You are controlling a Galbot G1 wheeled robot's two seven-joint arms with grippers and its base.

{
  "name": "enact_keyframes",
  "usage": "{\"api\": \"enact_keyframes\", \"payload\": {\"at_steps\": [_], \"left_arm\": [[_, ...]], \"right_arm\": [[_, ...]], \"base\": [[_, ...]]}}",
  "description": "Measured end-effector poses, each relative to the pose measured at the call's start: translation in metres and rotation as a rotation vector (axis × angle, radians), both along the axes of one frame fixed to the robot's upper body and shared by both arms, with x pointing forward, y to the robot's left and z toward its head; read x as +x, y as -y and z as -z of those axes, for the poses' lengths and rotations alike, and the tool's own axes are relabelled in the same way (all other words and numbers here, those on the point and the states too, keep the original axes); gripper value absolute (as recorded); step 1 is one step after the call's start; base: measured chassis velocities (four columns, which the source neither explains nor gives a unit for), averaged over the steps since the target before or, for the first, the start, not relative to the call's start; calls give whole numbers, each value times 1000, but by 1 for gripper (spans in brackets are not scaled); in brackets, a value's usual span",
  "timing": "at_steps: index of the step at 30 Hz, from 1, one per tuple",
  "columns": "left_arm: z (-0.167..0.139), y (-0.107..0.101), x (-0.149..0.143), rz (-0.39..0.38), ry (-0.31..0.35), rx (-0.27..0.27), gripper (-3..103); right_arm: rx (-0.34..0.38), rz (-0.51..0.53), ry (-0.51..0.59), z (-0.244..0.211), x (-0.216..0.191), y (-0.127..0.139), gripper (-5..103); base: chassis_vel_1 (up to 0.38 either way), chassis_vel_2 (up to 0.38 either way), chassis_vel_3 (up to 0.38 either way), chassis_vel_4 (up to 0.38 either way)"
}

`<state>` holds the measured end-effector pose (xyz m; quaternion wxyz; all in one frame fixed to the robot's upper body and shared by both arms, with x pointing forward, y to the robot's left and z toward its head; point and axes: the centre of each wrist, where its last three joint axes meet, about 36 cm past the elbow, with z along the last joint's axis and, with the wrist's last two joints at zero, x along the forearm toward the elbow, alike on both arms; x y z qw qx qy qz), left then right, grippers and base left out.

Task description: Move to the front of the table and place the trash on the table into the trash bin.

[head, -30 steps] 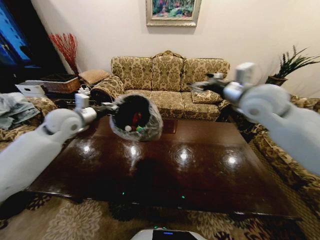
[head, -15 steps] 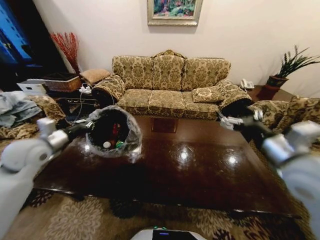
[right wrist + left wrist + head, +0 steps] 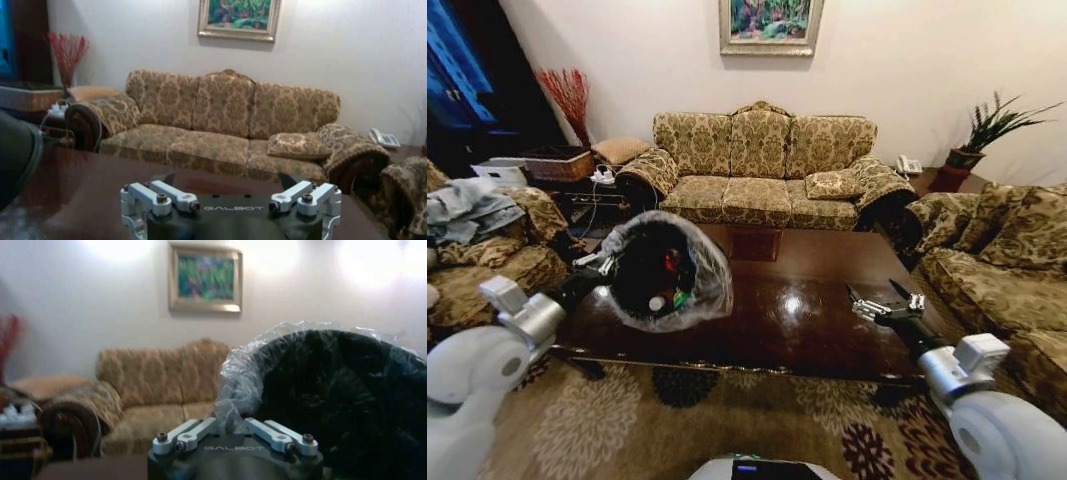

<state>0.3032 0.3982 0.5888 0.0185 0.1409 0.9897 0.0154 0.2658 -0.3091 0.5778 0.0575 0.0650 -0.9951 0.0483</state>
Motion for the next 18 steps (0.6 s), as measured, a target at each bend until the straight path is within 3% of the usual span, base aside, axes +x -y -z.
{"api": "enact_keyframes", "payload": {"at_steps": [5,18], "left_arm": [[2,12,-16,-27,15,-36,2],[16,6,-46,-76,10,-83,2]], "right_arm": [[11,-23,7,-1,-1,4,100],[-4,-97,-12,9,2,-13,100]], "base": [[159,-158,-170,156],[220,-229,-225,217]]}}
